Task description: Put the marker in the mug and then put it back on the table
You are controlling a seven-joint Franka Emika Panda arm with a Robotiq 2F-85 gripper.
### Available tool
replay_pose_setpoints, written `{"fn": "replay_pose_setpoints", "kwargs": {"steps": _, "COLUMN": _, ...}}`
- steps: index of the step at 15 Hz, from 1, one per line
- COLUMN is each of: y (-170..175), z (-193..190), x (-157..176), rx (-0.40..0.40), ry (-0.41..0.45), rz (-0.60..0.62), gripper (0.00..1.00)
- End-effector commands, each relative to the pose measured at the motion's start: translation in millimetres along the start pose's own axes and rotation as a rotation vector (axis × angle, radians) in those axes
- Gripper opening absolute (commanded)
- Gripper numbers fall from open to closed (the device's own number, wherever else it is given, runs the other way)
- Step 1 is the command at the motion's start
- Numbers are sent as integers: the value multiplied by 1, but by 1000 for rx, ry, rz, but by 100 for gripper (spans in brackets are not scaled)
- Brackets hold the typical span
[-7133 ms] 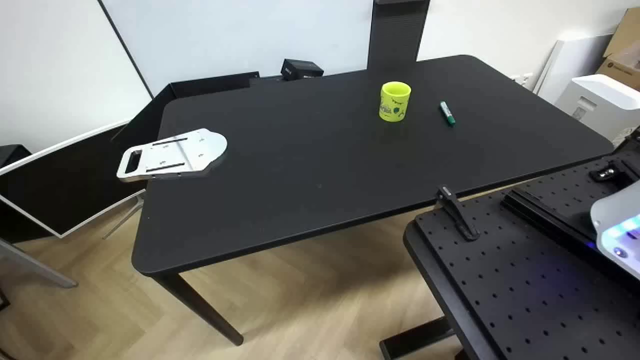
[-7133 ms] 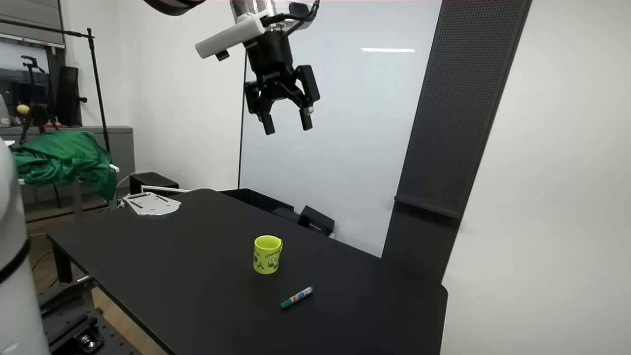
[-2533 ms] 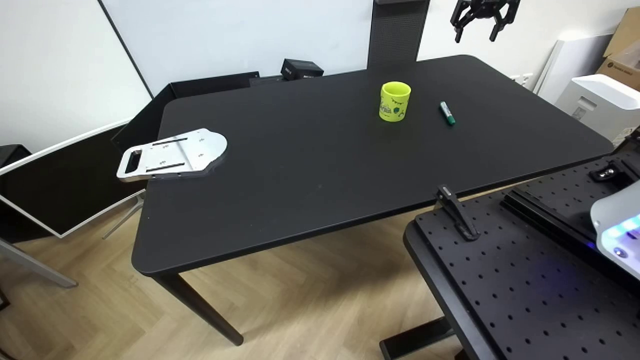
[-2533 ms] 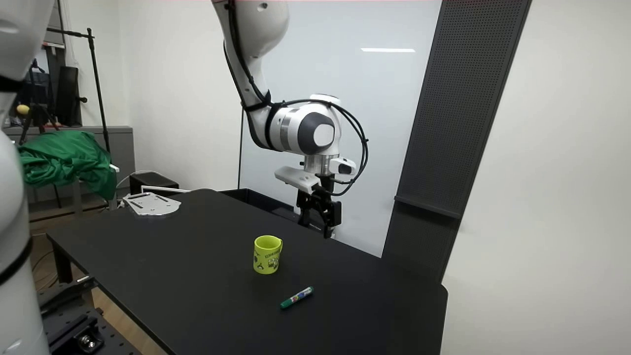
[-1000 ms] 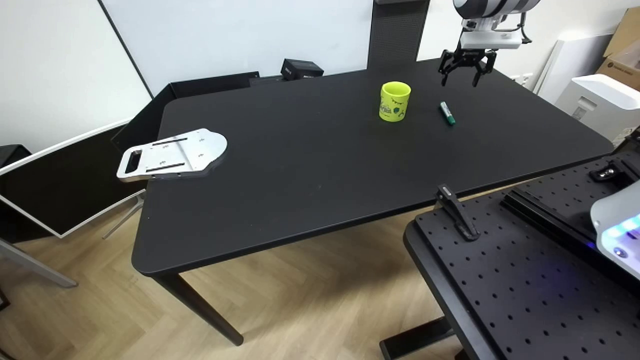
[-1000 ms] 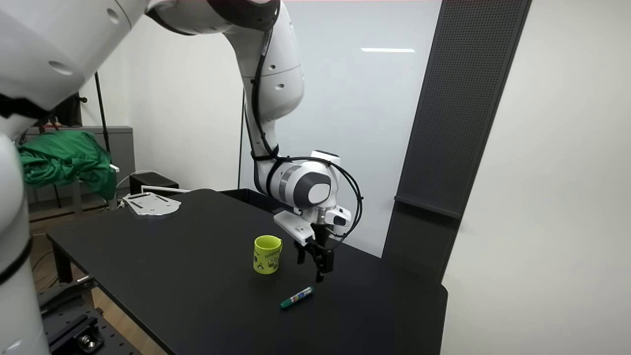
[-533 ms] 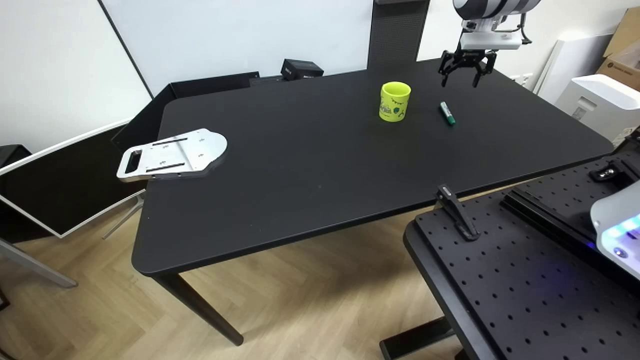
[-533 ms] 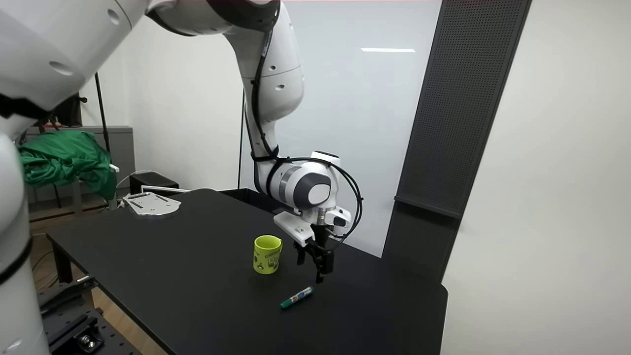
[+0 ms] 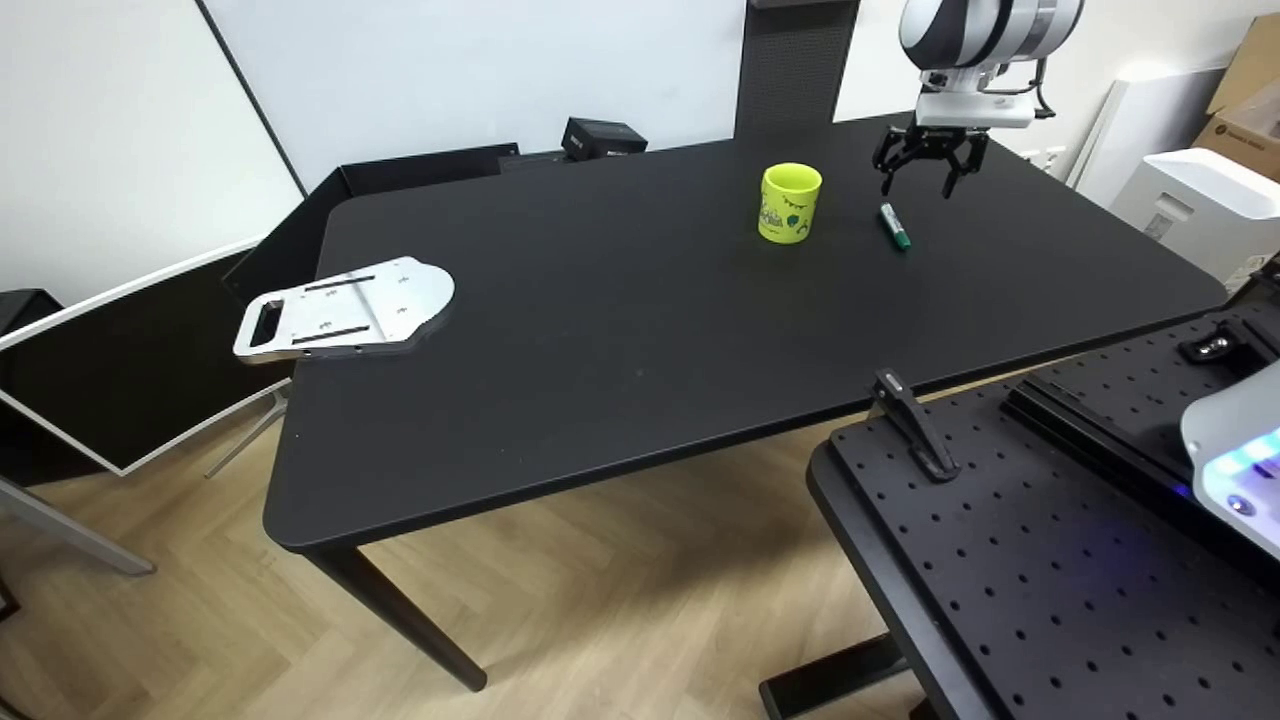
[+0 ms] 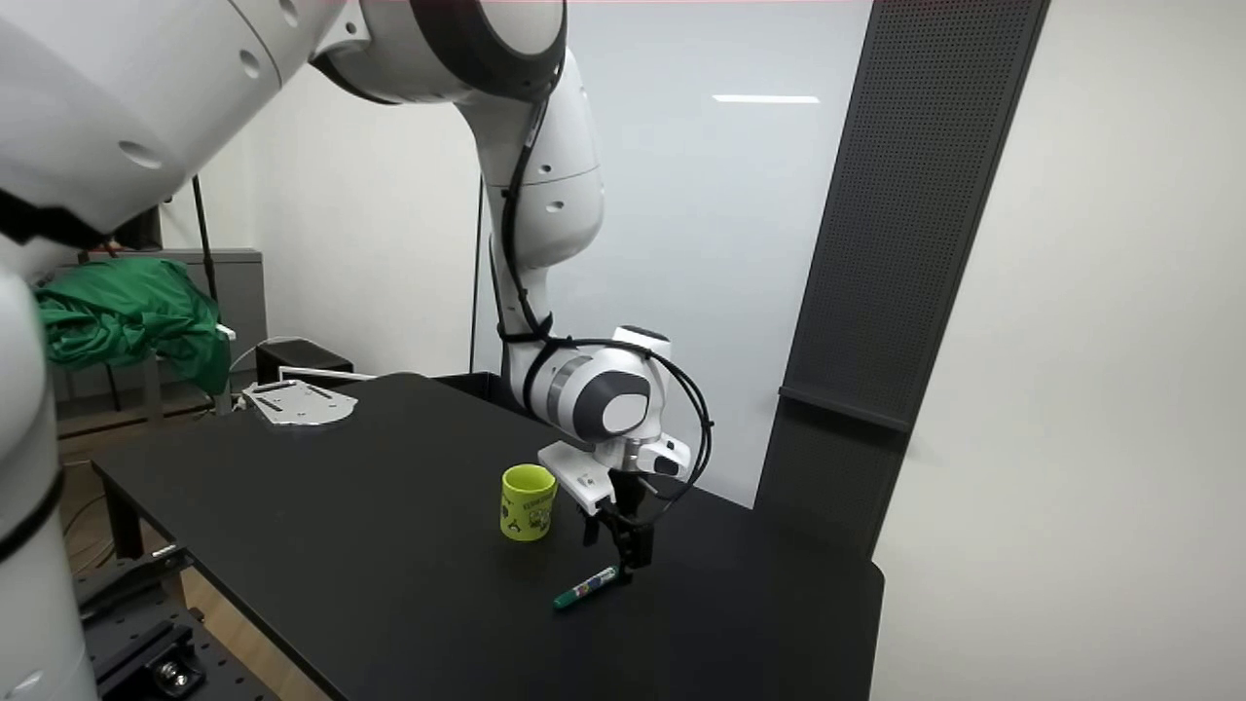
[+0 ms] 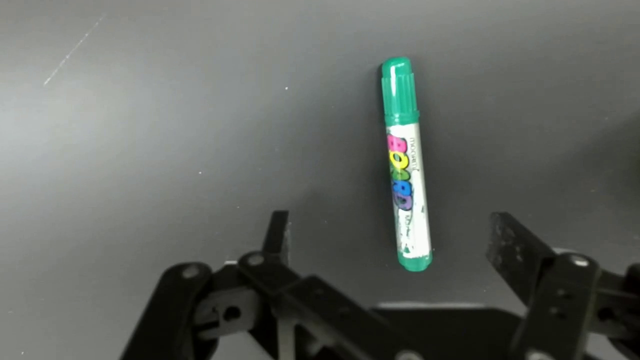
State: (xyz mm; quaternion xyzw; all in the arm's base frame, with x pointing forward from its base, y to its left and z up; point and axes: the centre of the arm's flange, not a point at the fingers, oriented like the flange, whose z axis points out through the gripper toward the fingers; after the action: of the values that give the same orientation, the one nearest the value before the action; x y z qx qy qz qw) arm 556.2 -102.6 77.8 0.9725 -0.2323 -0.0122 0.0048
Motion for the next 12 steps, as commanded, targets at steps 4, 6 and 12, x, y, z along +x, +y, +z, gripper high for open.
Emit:
{"fn": "replay_pose_setpoints", "kwargs": {"steps": 4, "y": -3, "z": 35, "x": 9, "rx": 24, "ry": 34, "rz": -8, "gripper": 100}}
{"fn": "replay_pose_setpoints", "kwargs": {"steps": 6, "y": -6, "z": 42, "x": 7, "rx": 22, "ry": 46, "rz": -17, "gripper": 100}}
{"fn": "replay_pose_setpoints", "kwargs": {"steps": 12, "y": -12, "z": 60, "x": 3, "rx": 19, "ry": 63, "rz": -36, "gripper": 53}}
